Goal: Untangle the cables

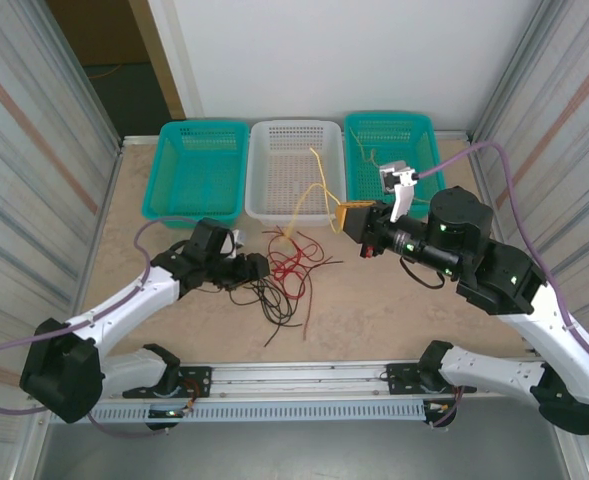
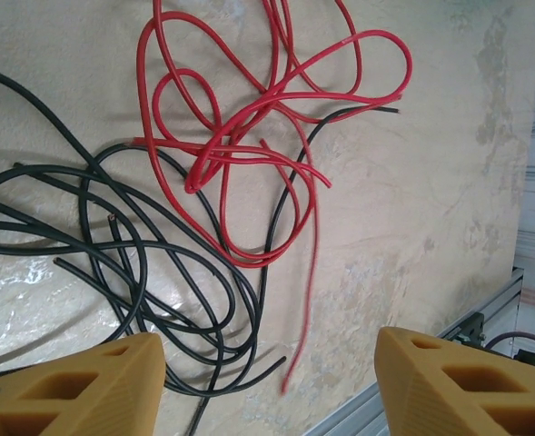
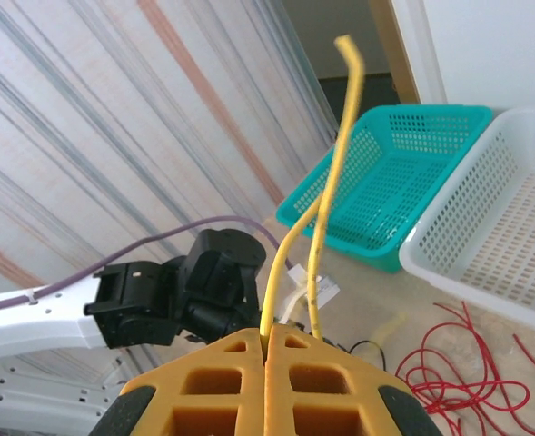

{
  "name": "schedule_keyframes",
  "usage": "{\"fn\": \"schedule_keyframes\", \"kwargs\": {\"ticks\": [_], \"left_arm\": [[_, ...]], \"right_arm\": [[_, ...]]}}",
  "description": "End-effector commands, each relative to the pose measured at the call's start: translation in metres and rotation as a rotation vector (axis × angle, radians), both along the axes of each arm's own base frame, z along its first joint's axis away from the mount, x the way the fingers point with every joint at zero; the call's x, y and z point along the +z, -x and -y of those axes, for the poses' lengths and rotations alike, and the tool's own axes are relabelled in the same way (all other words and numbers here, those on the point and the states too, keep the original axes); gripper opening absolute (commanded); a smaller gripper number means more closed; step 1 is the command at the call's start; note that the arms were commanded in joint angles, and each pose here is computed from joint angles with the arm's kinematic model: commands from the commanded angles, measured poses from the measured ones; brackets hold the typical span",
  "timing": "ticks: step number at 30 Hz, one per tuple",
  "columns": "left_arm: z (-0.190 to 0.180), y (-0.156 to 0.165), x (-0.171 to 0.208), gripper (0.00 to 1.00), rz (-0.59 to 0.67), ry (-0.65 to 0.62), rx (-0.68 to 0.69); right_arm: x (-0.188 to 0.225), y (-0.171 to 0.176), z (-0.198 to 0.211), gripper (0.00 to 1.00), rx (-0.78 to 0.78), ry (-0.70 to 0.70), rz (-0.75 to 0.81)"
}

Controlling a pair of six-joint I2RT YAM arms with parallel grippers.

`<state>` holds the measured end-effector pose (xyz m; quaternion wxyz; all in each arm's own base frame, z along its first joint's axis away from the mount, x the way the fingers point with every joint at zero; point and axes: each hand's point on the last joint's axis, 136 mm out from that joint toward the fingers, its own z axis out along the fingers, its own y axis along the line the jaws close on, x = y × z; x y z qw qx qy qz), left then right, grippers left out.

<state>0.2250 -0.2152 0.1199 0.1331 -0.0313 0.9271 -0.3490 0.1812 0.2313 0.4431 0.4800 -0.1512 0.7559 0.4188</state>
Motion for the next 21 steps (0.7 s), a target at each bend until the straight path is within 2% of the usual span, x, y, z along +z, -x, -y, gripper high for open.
{"fn": "schedule_keyframes", "kwargs": {"ticks": [1, 6, 11, 16, 21], "left_arm": [[-0.001, 0.011, 0.021, 0.65, 0.028, 0.062, -0.012], [-0.01, 0.014, 0.088, 0.74, 0.26, 0.128, -0.018], [-0.015, 0.011, 0.133, 0.75, 0.421, 0.127, -0.036], [-0.003, 0.009, 0.16, 0.75, 0.491, 0.195, -0.089], [0.003, 0.006, 0.161, 0.74, 0.476, 0.213, -0.101]], "right_arm": [[0.007, -0.004, 0.009, 0.0, -0.038, -0.003, 0.027], [-0.004, -0.016, 0.013, 0.0, -0.087, 0.009, -0.002], [-0.016, -0.028, 0.009, 0.0, -0.114, 0.019, -0.042], [-0.024, -0.032, 0.008, 0.0, -0.128, 0.035, -0.06], [-0.024, -0.034, 0.008, 0.0, -0.128, 0.028, -0.078]]}}
